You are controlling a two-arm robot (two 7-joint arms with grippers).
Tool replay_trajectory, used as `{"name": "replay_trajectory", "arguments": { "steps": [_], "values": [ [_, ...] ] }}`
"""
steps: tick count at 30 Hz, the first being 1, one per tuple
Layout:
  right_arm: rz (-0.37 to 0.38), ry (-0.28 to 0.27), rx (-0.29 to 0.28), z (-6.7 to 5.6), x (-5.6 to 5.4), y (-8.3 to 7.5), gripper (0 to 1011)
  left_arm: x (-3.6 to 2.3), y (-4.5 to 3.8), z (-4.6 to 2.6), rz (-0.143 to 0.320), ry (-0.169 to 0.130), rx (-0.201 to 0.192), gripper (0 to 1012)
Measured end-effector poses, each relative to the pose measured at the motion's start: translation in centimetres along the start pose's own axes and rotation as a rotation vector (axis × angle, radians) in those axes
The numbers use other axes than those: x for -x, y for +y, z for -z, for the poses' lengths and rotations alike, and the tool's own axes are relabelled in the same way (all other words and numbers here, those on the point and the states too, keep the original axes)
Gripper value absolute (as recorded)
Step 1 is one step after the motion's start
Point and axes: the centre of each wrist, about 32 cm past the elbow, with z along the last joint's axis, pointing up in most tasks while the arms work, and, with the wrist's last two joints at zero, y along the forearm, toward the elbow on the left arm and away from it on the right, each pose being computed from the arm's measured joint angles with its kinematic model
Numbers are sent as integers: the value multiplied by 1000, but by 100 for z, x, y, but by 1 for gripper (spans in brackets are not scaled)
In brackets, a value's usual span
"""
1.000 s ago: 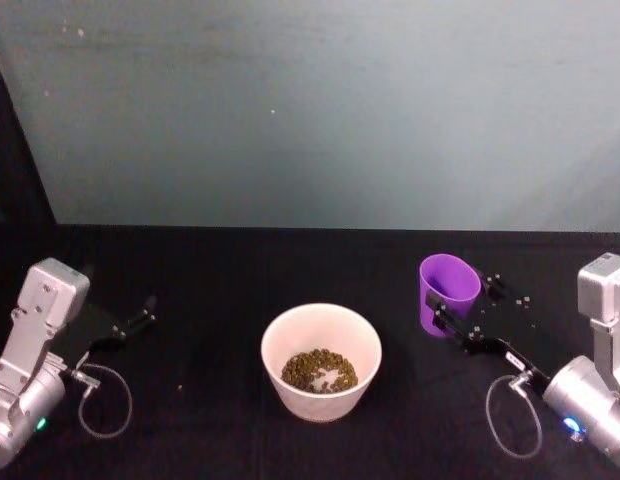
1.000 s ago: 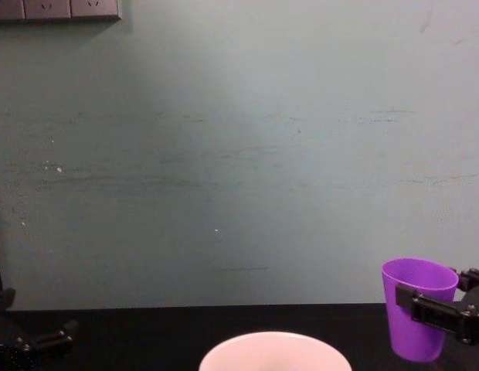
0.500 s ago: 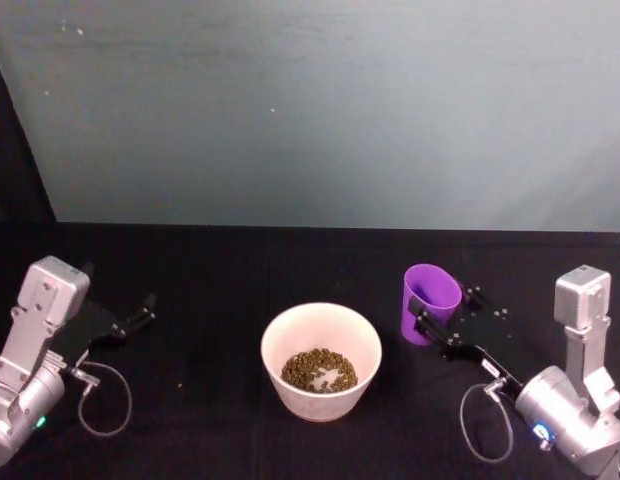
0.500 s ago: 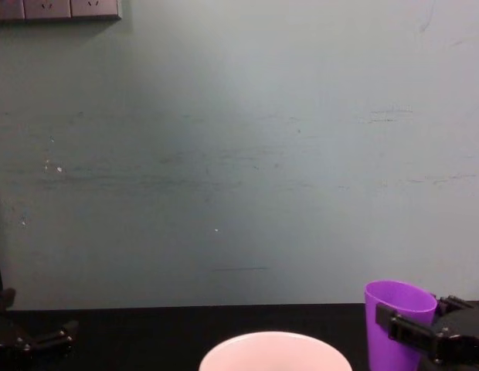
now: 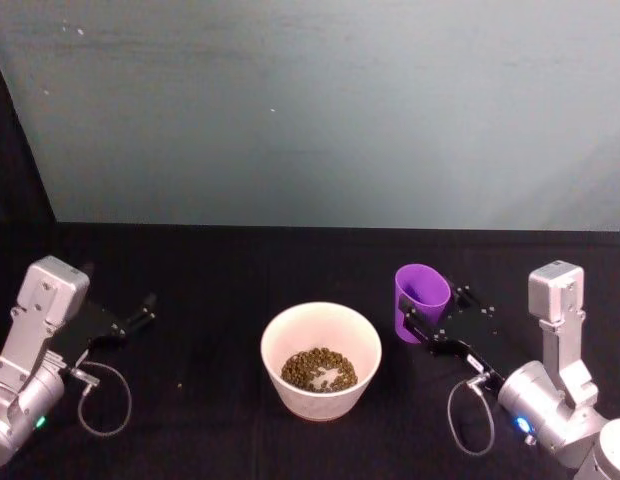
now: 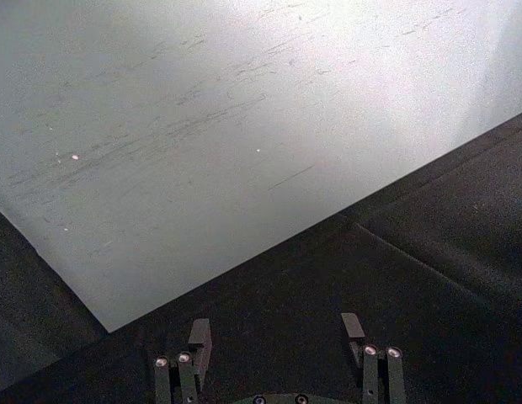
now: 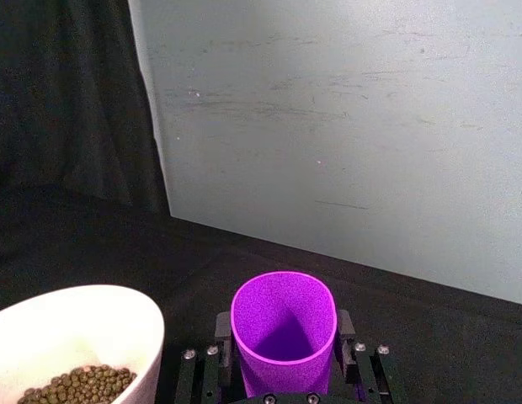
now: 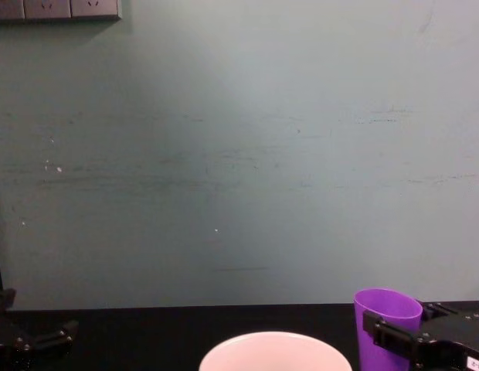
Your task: Pick up the cup and pour the mung beans from the cup into the bowl.
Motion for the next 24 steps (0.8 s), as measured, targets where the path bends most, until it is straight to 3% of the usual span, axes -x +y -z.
{"name": "replay_trajectory", "arguments": {
  "steps": [12,24],
  "values": [
    [-4,28,2,41,16,34,716,0,0,0,0,0,0,1000],
    [-18,51,1,87,38,-65,715,0,0,0,0,0,0,1000]
  ]
}}
